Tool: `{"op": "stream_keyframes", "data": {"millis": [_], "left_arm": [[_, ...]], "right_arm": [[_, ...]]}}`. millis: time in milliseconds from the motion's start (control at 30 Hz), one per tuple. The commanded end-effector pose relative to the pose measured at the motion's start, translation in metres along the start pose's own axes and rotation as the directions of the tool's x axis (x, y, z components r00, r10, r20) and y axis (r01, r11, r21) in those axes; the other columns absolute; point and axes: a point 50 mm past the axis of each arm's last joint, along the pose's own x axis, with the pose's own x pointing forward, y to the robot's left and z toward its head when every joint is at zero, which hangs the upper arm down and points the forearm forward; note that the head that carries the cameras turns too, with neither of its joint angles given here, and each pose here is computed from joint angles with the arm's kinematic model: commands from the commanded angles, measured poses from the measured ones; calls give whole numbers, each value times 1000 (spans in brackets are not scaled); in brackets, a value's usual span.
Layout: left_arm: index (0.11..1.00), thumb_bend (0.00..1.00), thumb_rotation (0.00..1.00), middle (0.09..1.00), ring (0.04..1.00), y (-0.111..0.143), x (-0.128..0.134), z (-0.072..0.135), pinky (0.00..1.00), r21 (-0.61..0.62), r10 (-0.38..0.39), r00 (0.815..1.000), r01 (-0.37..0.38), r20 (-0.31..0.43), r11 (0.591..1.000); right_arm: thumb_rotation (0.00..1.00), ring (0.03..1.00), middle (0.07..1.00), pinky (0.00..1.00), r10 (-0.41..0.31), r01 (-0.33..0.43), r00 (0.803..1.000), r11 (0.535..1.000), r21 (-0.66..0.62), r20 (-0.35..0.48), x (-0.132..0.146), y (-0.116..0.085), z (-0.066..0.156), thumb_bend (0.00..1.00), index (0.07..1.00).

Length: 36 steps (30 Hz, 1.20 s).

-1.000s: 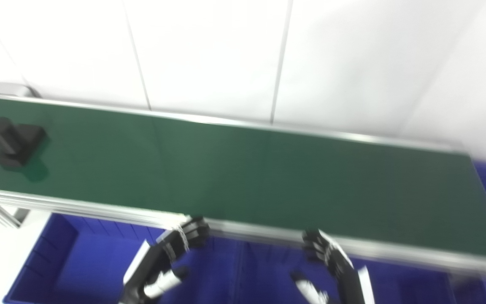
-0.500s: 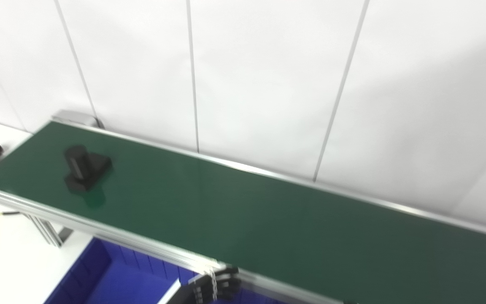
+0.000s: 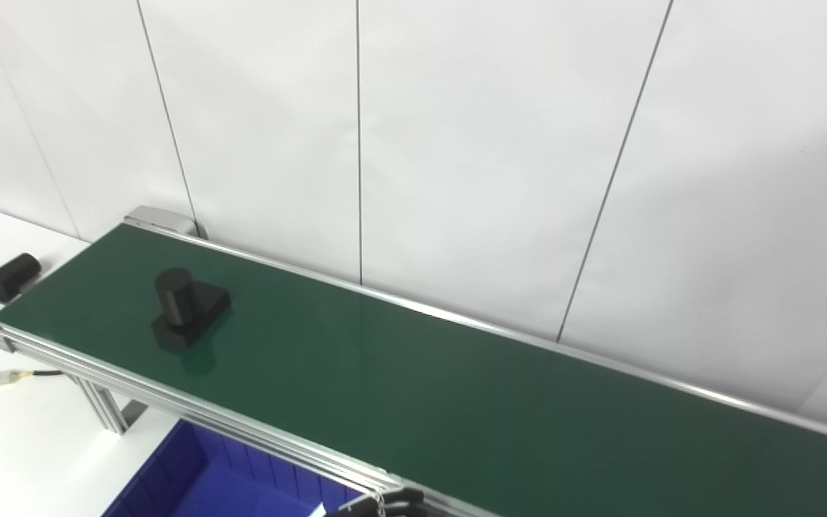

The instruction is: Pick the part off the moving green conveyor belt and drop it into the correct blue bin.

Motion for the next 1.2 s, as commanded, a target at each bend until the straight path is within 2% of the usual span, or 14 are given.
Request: {"op": "stream_keyframes", "data": {"millis": [0,333,800,1167], "left_arm": [[809,943,553,780,750,-1,9,10,712,33,-25,997,23,69,999],[808,927,538,779,749,-4,13,6,711,31,-41,996,38,79,999],[808,946,543,771,740,-6,19,2,702,30,-39,997,37,71,999],[804,935,525,767,732,-11,22,2,696,30,-42,996,40,76,999]], "right_arm": [[322,728,783,641,-16,14,997,1000,21,82,4,-1,9,279,812],[313,719,779,618,-20,20,996,1000,7,83,5,-3,7,262,811],[375,716,778,616,-26,25,995,1000,8,100,8,-7,11,253,811],[389,707,774,598,-21,23,986,1000,-9,165,6,-13,29,236,804]]}}
